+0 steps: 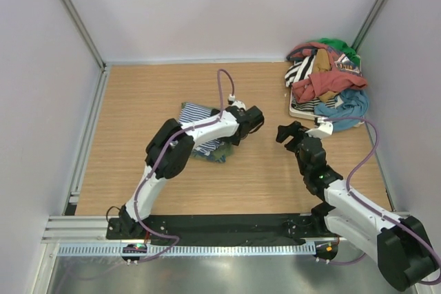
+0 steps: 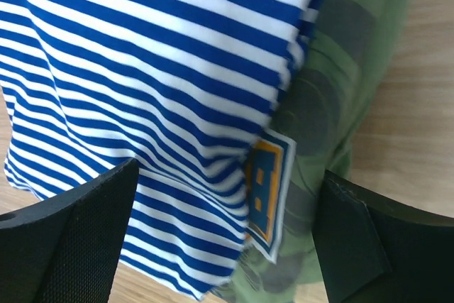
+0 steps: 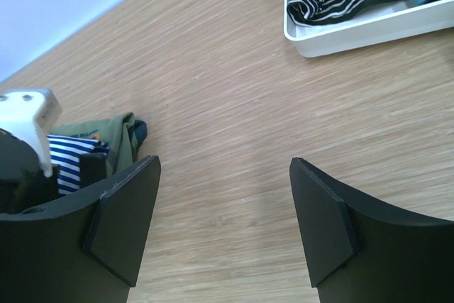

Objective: Fold and stack the tank tops

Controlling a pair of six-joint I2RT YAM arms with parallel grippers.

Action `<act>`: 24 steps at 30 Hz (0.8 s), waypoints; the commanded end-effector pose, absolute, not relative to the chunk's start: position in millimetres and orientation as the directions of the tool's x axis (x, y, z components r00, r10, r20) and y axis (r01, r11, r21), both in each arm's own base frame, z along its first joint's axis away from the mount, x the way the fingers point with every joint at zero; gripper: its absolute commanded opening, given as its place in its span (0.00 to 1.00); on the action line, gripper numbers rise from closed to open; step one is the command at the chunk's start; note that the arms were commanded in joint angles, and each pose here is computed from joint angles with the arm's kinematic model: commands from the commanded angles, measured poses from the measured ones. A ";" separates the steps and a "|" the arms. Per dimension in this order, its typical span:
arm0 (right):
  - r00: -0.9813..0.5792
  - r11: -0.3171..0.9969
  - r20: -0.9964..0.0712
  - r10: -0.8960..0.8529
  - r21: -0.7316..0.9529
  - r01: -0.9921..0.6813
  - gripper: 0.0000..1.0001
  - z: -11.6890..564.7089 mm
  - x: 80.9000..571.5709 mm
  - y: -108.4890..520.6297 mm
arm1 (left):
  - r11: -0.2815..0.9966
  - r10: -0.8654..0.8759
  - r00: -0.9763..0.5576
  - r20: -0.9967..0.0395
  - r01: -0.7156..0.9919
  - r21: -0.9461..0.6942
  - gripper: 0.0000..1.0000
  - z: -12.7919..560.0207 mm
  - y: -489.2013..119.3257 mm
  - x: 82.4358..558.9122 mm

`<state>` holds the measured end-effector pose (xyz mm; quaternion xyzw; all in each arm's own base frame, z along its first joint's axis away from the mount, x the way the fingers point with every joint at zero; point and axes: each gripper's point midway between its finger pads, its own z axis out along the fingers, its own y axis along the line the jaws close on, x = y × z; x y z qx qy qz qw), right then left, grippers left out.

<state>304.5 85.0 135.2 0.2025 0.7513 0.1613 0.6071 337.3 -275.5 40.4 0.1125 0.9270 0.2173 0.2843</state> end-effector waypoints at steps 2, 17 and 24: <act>-0.139 0.855 -0.845 0.517 0.502 0.131 0.80 143.4 311.0 81.2 | 0.884 0.210 -0.846 -0.490 -0.051 0.466 0.95 41.8 -215.1 363.5; -0.193 0.869 -0.847 0.495 0.486 0.095 0.80 137.3 316.7 93.8 | 0.858 -0.227 -0.704 -0.673 -0.471 0.203 0.99 148.2 -55.3 370.1; -0.243 0.892 -0.863 0.442 0.452 0.018 0.87 139.2 321.3 109.7 | 0.955 -0.210 -0.563 -0.799 -0.294 -0.044 1.00 196.0 -116.2 323.8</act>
